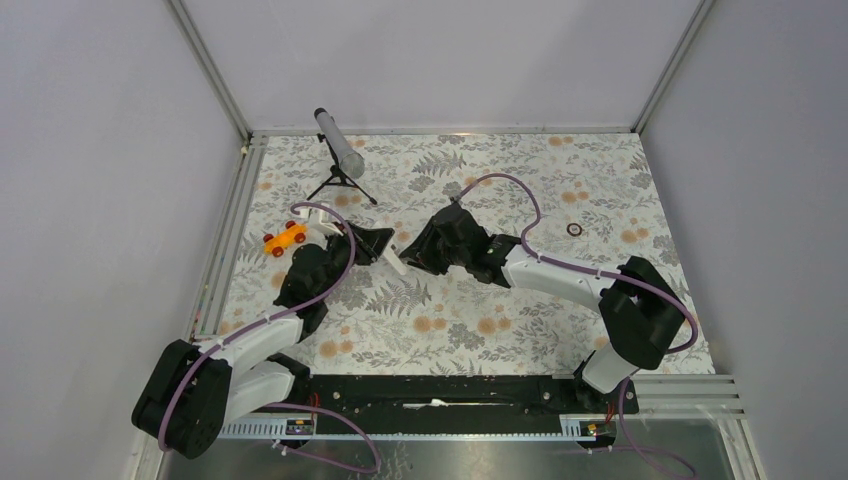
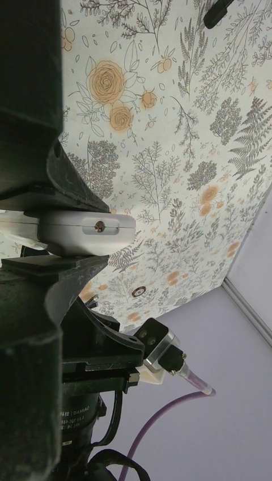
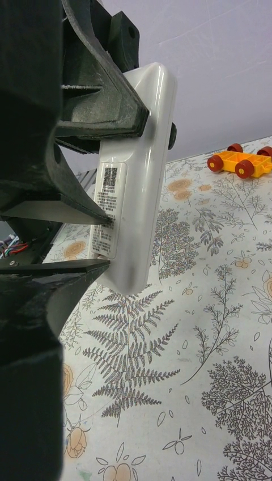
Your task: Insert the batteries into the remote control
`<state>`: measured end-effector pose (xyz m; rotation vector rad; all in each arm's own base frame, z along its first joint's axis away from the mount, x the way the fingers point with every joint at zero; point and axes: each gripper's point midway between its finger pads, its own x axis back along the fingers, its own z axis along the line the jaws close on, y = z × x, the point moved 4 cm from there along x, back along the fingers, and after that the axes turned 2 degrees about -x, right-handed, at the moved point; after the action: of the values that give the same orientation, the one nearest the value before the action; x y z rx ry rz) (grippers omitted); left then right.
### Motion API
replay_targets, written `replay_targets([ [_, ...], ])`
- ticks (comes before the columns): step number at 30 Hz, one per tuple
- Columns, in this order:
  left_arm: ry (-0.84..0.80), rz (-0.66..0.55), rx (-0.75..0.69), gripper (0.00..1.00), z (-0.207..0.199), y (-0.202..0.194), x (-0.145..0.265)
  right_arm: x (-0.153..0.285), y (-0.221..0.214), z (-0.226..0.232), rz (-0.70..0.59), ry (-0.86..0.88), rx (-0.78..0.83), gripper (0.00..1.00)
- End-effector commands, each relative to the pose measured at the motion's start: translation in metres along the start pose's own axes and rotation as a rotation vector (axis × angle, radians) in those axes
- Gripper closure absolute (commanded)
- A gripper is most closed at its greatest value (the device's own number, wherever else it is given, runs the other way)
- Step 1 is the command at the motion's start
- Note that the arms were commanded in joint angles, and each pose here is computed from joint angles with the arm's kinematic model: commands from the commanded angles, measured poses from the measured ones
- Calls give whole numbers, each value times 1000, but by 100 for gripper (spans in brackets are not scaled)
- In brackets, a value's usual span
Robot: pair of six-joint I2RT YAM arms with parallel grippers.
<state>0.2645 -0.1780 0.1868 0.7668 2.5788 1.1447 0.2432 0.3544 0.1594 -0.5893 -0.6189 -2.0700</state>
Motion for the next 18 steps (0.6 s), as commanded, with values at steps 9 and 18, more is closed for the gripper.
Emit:
replay_targets([
  [9, -242, -78, -24, 100, -59, 32, -1, -12, -5, -2, 10, -13, 9, 65],
  [18, -242, -82, -21, 100, -60, 34, 0, -10, -4, 1, -7, 56, -33, 57],
])
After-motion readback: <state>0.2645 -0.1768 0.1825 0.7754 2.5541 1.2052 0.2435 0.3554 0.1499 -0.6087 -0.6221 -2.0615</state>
